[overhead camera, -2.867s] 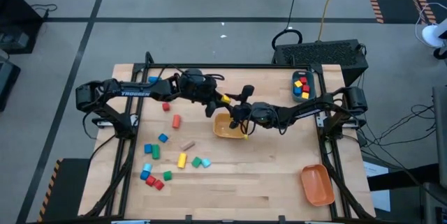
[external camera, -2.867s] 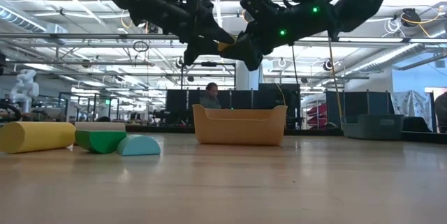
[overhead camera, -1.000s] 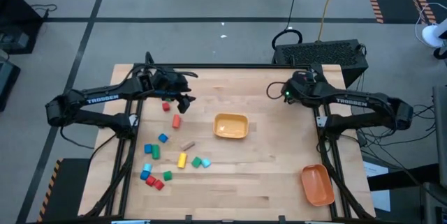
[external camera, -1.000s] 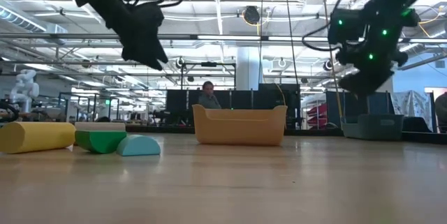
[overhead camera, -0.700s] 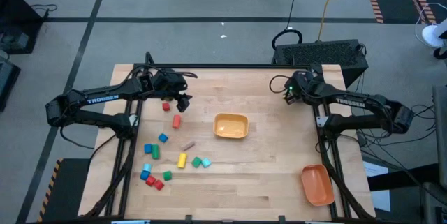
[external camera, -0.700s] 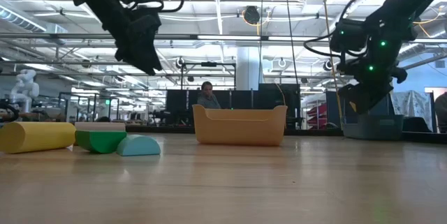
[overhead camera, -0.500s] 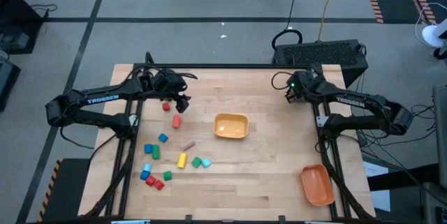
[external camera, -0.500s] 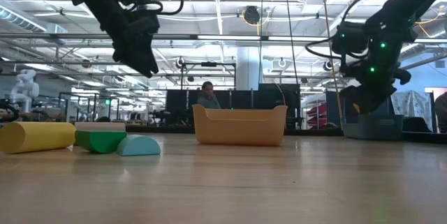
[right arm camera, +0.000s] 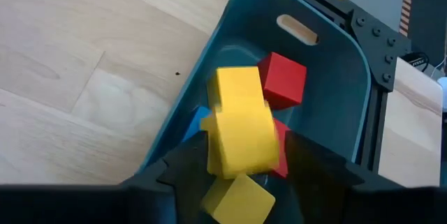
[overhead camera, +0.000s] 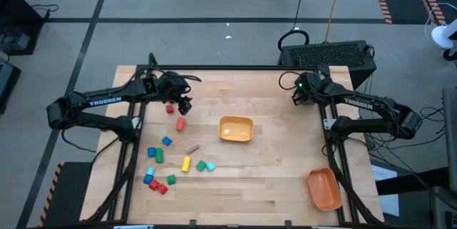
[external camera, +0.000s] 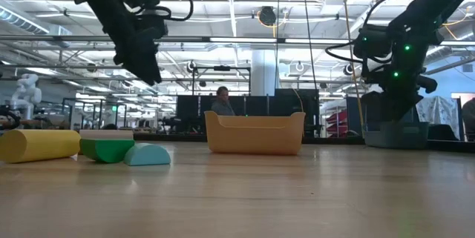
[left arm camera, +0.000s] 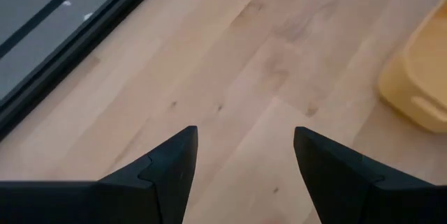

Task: Sort blocks by size
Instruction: Put the yellow square block into the blue bin, then put the green square block into the blue bin

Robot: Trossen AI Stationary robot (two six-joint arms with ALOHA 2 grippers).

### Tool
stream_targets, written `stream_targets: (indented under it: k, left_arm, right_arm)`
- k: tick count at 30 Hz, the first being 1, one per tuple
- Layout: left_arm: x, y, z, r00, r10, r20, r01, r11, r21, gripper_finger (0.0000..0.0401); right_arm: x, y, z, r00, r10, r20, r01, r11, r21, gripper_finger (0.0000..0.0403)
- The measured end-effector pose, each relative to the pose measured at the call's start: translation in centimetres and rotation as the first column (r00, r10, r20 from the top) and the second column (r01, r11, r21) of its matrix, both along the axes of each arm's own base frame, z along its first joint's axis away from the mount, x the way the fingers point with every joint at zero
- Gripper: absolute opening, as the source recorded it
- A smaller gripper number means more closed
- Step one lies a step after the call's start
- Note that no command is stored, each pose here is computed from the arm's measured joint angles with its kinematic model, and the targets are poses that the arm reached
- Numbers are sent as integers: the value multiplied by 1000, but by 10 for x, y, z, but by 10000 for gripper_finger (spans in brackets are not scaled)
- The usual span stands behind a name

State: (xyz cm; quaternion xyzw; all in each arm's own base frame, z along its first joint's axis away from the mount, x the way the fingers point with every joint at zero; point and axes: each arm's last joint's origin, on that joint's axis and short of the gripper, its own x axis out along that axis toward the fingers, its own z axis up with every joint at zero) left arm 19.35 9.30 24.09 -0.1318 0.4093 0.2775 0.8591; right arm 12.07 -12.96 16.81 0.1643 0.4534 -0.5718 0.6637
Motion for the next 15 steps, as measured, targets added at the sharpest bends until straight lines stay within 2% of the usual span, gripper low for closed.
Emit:
stream_targets:
  k: [7, 15]
  left_arm:
    - [-2, 0, -1, 999, 18, -30, -17, 1000, 10, 240]
    - [-4, 3, -1, 991, 125, -39, -123, 990, 63, 240]
  right_arm:
    - [2, 0, 1, 1000, 8, 18, -7, 1000, -19, 210]
    - [14, 4, 23, 982, 110, 154, -80, 979, -189, 214]
